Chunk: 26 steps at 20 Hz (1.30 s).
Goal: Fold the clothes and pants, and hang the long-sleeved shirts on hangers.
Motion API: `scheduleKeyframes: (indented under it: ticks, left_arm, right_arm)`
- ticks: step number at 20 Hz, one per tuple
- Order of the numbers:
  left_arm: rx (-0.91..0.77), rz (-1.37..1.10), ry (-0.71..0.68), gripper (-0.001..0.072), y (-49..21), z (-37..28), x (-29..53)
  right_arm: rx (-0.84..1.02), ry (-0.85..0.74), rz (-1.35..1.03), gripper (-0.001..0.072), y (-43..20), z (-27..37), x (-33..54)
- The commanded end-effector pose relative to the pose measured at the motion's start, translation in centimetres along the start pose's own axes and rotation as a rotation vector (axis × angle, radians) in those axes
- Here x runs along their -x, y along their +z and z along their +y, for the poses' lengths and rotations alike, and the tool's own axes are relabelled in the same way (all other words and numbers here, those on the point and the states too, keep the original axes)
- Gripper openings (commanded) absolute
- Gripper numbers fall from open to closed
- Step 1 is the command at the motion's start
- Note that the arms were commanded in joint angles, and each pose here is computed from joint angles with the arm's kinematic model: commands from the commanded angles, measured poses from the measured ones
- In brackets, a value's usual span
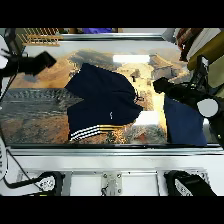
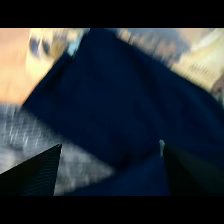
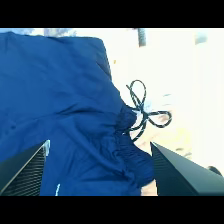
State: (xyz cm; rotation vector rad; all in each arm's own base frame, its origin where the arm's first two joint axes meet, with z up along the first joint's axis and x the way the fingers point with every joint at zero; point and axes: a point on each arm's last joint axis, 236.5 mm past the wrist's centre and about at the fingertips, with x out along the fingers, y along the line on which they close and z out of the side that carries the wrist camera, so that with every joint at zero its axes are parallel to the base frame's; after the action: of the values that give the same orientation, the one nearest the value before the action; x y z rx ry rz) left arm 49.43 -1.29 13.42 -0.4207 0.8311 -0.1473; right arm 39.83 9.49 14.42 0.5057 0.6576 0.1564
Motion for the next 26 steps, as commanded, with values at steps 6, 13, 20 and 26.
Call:
scheduleKeyframes:
  ticks: [6,13,20,26]
  left_arm:
    - [0.192,0.477,0.182,0.0675,-27.7,7.8,0.9]
    - [0.173,0.523,0.134,0.0675,-34.2,5.8,-1.2]
    - [0.19,0.639,0.159,0.067,-37.2,5.6,-2.9]
    - [0.164,0.694,0.132,0.0008,-35.0,4.3,-3.5]
  right_arm:
    - [0.033,-0.014,0.082,0.0702,-1.9,-0.2,1.9]
    - [0.031,-0.013,0.085,0.0702,-2.0,-0.2,1.9]
    - [-0.032,-0.12,0.366,0.0703,-8.7,-3.8,-1.4]
    - [-0.23,-0.189,0.651,0.0702,-17.2,-7.6,-8.9]
